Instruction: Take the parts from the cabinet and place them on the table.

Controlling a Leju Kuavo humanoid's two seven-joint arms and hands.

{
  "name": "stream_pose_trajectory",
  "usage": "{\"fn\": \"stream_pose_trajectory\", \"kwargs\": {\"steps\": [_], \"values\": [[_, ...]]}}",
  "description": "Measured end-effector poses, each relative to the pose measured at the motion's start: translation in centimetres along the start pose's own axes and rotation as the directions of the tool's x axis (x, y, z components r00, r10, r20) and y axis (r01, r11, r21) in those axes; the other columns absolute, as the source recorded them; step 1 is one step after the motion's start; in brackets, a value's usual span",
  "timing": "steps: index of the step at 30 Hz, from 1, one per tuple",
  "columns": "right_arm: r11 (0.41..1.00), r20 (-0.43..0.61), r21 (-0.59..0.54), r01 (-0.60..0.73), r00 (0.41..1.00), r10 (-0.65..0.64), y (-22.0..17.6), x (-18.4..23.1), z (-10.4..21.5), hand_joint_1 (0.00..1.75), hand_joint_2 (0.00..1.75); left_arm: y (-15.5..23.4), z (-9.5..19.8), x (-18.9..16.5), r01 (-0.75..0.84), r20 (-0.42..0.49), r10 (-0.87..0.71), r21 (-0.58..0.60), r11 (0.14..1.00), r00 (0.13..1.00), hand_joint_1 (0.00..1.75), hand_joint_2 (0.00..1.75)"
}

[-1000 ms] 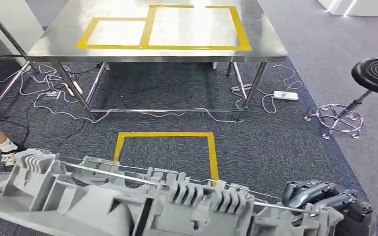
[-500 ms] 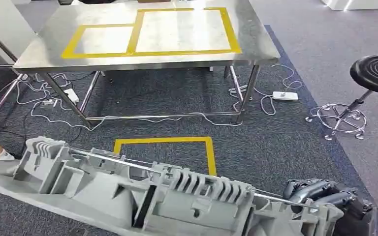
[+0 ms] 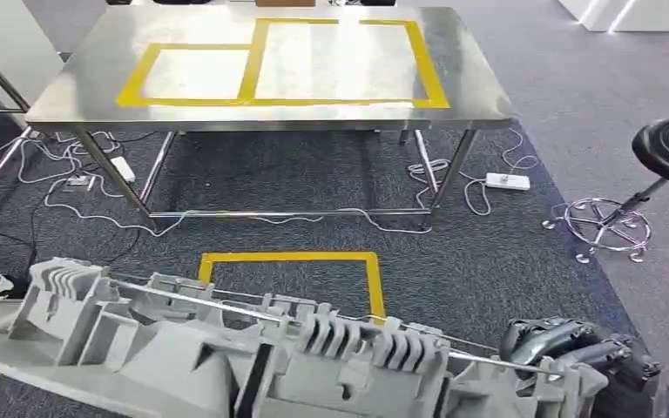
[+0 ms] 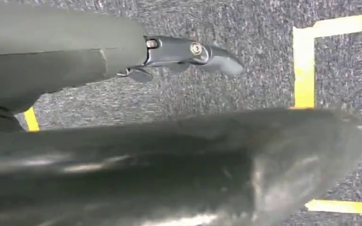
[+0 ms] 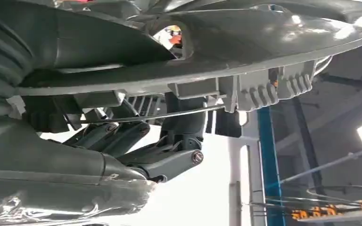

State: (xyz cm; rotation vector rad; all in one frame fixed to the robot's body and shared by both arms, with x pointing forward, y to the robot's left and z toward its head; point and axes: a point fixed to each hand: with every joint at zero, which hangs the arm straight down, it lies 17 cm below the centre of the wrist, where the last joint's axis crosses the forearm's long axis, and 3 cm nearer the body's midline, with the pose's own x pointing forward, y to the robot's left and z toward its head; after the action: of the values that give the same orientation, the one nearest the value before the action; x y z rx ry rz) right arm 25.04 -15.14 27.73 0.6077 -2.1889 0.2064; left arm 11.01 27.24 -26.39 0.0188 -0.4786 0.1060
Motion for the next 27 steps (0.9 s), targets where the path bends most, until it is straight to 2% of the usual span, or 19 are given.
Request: {"fn": "stream_pose_trajectory", "kwargs": {"steps": [27], "values": [[1.0,0.006,-0.007,-0.008,1.0,0.008,-0.09,0.14,-0.01,1.75,1.75,0.2,-0.03,0.28,-0.001,0.011,0.001,-0.003,1.0,1.0,0.0,0.0]]}}
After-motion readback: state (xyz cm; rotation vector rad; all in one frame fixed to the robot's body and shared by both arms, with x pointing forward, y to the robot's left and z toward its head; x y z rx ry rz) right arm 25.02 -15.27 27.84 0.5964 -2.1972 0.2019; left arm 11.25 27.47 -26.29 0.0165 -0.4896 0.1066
